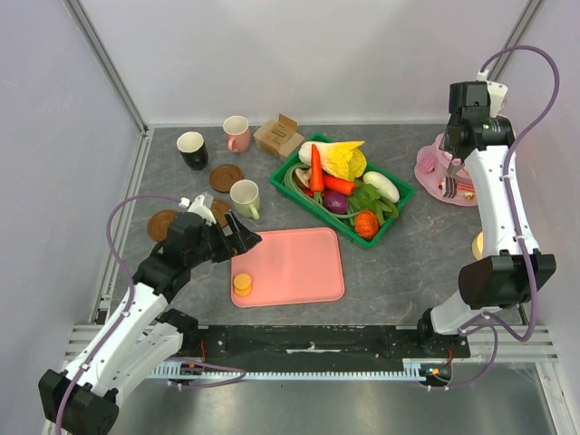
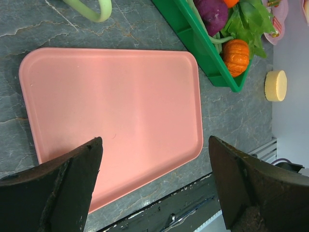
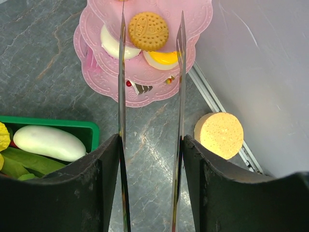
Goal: Serve the afternoon tea
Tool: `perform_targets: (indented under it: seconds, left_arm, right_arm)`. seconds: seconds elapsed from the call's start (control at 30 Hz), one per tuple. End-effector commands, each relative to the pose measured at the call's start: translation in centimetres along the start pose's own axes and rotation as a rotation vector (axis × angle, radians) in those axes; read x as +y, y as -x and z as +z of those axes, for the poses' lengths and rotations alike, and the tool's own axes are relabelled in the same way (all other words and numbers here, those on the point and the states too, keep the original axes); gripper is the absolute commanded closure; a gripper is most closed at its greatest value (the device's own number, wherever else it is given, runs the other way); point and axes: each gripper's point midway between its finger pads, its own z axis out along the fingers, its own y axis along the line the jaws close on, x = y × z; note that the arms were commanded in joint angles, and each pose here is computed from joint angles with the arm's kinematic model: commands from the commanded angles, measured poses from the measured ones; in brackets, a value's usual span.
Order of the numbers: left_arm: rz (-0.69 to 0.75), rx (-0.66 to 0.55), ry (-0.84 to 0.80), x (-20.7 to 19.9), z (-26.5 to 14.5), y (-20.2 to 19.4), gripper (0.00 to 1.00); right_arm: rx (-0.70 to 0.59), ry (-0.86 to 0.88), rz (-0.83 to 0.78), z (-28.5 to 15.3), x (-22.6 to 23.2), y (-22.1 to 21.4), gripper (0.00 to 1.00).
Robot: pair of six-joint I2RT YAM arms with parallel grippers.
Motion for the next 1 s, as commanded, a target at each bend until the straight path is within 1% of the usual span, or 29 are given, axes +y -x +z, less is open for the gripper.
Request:
perform_targets:
  seconds: [0.0, 0.2, 0.37, 0.43, 0.5, 0.6, 0.7, 0.77, 0.83, 0.97]
  left_arm:
    - [-0.007, -0.025, -0.037, -0.9, -0.2, 0.7, 0.04]
    - [-0.008, -0.03, -0.023, -0.8, -0.3, 0.8, 0.04]
    - [-0.01, -0.032, -0.007, -0.6, -0.5, 0.9, 0.04]
    - [-0.01, -0.034, -0.007, -0.7, -0.7, 0.9, 0.04]
    - [-0.012, -0.039, -0.007, -0.8, -1.0, 1.0, 0.04]
    - [-0.013, -0.037, -0.004, -1.0, -1.6, 1.1, 0.04]
    - [-0.017, -0.036, 0.001, -1.1, -2.5, 1.0, 0.04]
    - [-0.018, -0.053, -0.006, -1.2, -3.4, 1.0, 0.04]
    - [-0.02, -0.075, 0.011, -1.0, -4.2, 1.2, 0.04]
    - [-0.023, -0.083, 0.088, 0.4, -5.5, 1.0, 0.04]
  right_arm:
    - [-0.088, 0.014, 0.064, -2.3, -1.0, 2.9, 0.4]
    - [-0.19, 0.102, 0.11, -5.5, -1.4, 5.4, 0.41]
    - [-0.215, 0.149, 0.113, -7.6, -1.9, 5.5, 0.41]
    - [-0.205, 0.236, 0.093, -8.5, -0.3, 4.8, 0.41]
    - [-0.198, 0.38, 0.029, -10.5, 3.4, 3.5, 0.4]
    - [-0.184, 0.568, -0.095, -14.0, 9.0, 0.4, 0.4]
    - [-0.178, 0.735, -0.204, -17.1, 13.3, -3.5, 0.4]
    - [-0.182, 0.882, -0.279, -19.6, 16.2, -6.6, 0.41]
    - [-0.177, 0.996, -0.36, -21.6, 18.3, -10.1, 0.41]
    - [-0.144, 1.154, -0.558, -25.2, 21.2, -18.3, 0.41]
